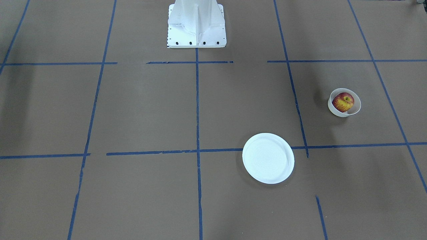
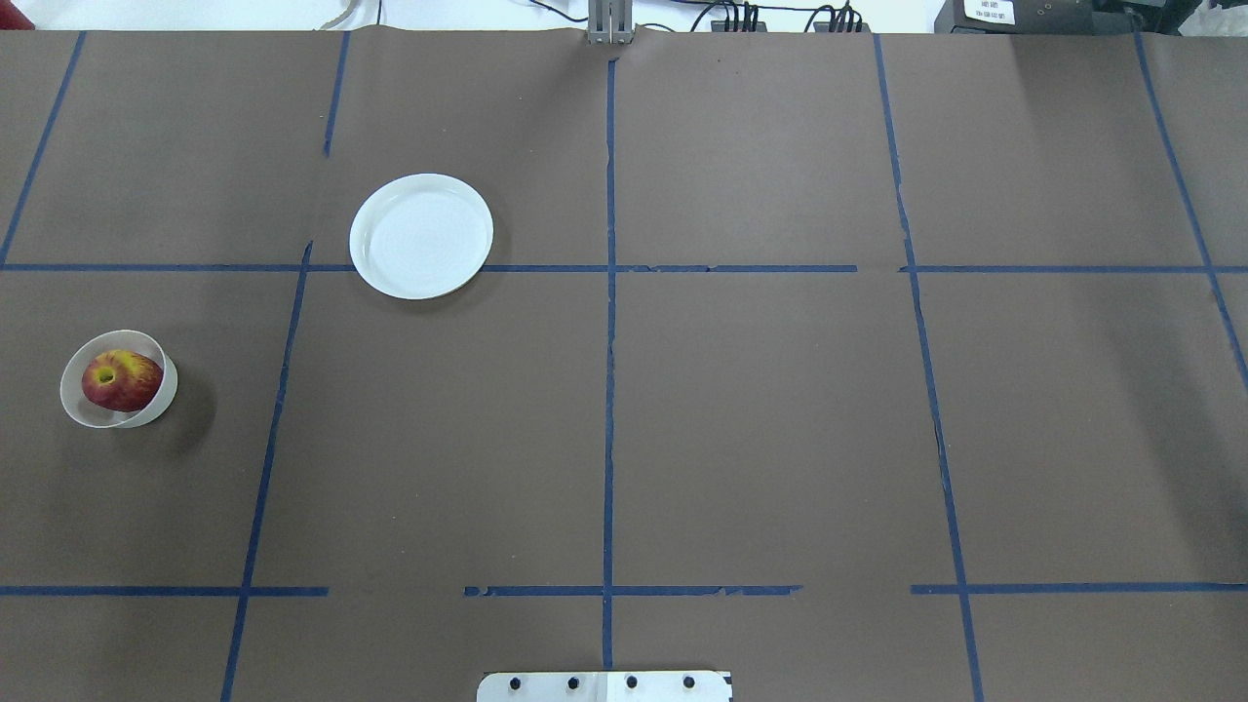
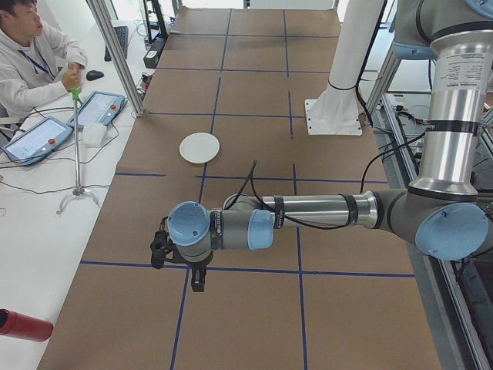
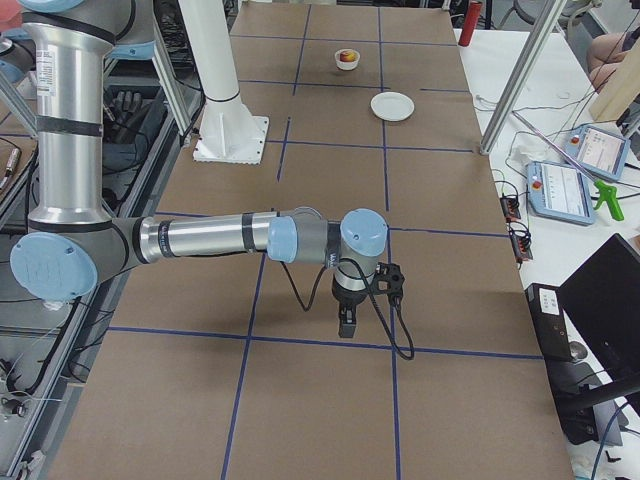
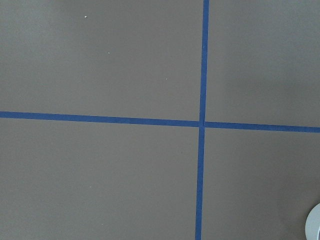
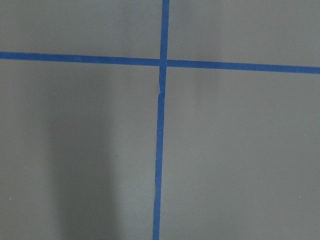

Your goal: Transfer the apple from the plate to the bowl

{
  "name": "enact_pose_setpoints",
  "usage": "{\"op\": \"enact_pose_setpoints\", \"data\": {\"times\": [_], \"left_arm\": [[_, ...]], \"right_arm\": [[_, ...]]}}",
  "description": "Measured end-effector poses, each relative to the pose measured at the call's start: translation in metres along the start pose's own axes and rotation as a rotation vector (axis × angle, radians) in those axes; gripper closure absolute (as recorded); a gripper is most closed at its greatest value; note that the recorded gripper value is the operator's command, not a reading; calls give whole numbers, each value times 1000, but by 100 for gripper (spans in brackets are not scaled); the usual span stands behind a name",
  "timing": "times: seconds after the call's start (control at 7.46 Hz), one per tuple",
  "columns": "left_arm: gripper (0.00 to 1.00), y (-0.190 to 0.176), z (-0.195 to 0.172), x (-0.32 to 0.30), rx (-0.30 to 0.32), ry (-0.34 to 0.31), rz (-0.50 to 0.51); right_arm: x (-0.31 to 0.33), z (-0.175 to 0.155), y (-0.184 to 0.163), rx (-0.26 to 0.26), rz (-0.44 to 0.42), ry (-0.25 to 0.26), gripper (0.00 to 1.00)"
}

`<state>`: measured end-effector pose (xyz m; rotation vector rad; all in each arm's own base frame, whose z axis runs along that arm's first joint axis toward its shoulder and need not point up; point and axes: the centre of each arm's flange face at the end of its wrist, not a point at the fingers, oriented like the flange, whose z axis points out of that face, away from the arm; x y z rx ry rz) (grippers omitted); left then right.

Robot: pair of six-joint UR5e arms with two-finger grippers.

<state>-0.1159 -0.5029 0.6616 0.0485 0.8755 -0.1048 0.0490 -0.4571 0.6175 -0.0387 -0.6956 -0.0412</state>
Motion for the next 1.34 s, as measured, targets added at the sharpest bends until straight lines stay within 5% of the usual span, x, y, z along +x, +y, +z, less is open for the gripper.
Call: {"op": "enact_pose_setpoints", "data": {"times": [1.34], "left_arm": [[0, -5, -26, 53, -67, -25, -50]], "right_arm": [[0, 0, 0, 0, 0, 0, 0]]}}
